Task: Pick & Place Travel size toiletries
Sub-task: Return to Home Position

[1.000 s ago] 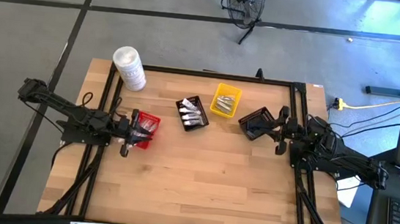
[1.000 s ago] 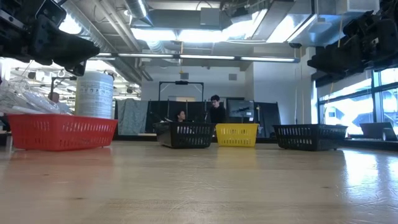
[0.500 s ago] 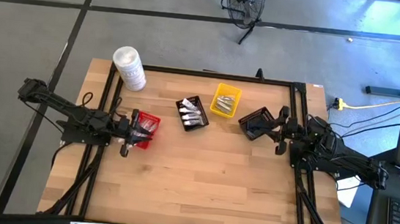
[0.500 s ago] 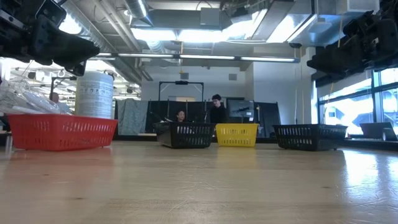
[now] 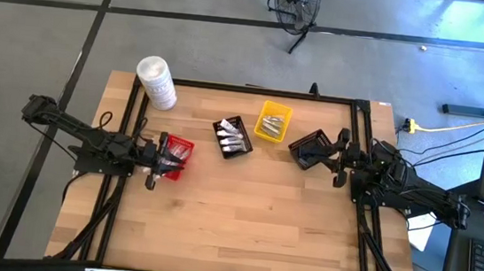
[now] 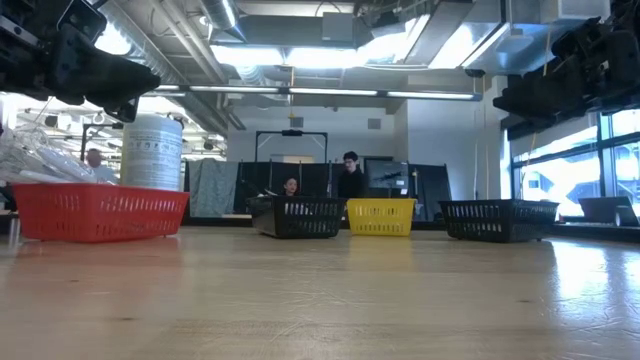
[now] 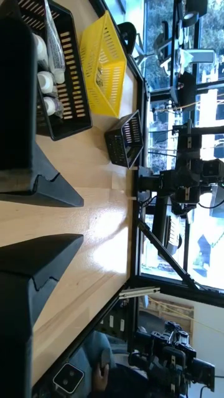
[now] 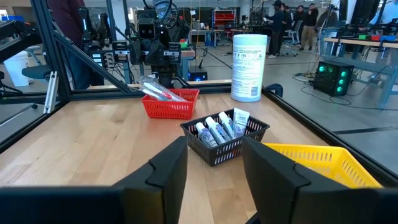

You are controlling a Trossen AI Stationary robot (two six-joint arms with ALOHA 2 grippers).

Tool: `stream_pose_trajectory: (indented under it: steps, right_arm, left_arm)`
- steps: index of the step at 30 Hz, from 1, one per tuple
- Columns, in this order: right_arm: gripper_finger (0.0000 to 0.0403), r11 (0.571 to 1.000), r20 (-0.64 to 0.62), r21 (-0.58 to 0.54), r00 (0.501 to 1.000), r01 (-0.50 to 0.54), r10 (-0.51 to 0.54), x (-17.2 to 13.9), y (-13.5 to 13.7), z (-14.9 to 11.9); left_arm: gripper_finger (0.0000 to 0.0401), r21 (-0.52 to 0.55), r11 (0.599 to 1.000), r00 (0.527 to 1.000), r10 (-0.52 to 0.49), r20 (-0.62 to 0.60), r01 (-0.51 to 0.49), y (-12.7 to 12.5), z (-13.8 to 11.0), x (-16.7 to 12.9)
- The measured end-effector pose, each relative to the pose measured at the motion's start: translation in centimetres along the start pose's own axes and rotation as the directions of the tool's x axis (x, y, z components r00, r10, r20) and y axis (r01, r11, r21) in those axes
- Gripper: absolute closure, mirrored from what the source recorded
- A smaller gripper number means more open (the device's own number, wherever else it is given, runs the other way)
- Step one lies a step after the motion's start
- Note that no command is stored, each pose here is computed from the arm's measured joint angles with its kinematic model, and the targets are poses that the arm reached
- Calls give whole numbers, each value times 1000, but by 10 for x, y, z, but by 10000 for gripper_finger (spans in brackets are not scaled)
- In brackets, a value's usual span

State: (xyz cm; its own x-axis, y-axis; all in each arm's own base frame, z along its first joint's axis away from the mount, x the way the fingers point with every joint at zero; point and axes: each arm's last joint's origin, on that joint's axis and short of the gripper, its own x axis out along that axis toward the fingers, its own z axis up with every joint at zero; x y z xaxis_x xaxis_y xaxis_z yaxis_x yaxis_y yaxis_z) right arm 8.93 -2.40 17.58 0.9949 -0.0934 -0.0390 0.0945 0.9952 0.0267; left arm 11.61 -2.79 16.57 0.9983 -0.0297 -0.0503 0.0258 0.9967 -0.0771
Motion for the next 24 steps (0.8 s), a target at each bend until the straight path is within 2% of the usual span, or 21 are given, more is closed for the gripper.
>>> stream_pose_trajectory:
  steps: [7,24]
  right_arm:
    - [244,1000,0,0,1000,0,0,0,0,0]
    - [274,1000,0,0,1000,0,0,0,0,0]
  left_arm:
    - [326,0,1000,1000,0,0,0,0,0,0]
    - [326,0,1000,1000,0,0,0,0,0,0]
